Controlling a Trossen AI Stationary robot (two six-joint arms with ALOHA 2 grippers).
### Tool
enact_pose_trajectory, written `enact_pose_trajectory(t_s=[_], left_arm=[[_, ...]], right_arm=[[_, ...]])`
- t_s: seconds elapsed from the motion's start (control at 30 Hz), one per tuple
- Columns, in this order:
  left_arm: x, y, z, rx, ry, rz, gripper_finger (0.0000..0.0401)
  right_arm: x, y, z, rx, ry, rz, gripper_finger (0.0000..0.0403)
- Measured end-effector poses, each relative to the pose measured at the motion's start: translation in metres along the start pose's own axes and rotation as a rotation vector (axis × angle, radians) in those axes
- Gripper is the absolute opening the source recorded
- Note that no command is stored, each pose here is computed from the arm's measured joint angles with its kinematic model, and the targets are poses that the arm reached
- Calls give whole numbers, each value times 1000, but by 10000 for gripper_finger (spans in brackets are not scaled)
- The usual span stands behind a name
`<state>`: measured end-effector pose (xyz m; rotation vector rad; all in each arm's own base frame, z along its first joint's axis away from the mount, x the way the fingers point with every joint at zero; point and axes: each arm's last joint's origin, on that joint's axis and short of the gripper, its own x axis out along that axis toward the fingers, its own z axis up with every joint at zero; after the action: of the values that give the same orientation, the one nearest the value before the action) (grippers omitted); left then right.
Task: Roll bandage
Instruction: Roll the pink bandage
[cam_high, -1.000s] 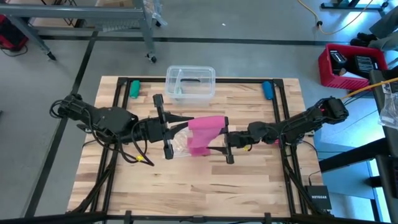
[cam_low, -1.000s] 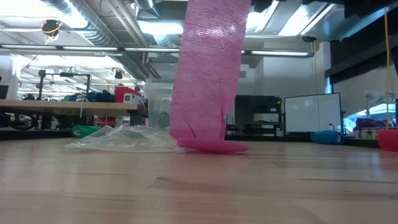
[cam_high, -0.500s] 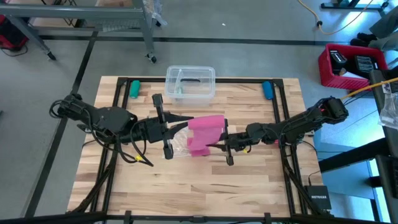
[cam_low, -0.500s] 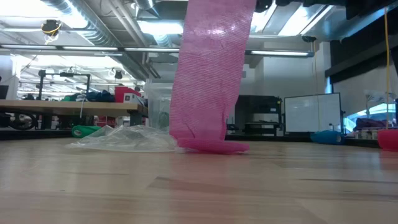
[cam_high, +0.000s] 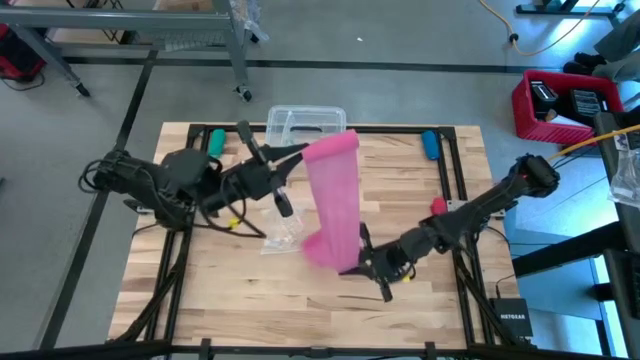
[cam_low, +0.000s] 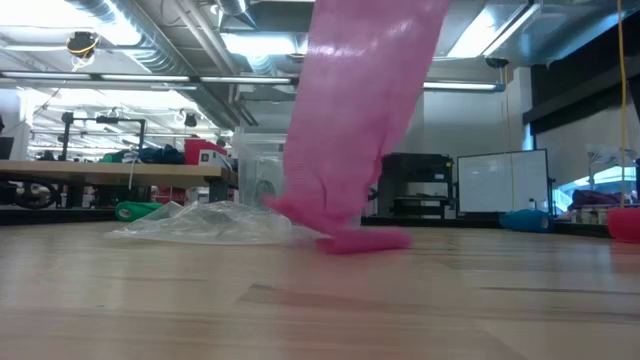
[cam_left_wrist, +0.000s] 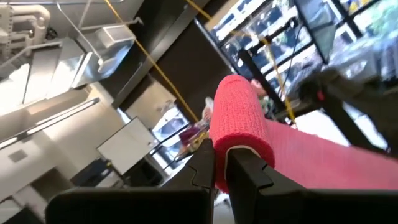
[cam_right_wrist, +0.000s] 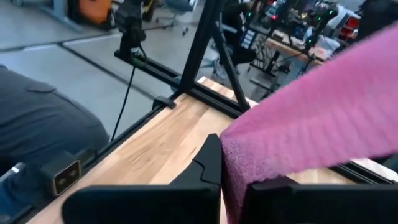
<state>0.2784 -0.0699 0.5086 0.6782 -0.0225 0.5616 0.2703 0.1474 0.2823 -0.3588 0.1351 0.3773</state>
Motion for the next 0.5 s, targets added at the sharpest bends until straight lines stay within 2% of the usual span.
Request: enact_pose_trajectory(t_s=[0.23, 0.5], left_arm=[[4, -7, -15, 127, 98, -71, 8], [5, -30, -34, 150, 154, -129, 5]], right_arm=[[-8, 10, 47, -41, 93, -23, 3], [-29, 25, 103, -50, 28, -58, 2]])
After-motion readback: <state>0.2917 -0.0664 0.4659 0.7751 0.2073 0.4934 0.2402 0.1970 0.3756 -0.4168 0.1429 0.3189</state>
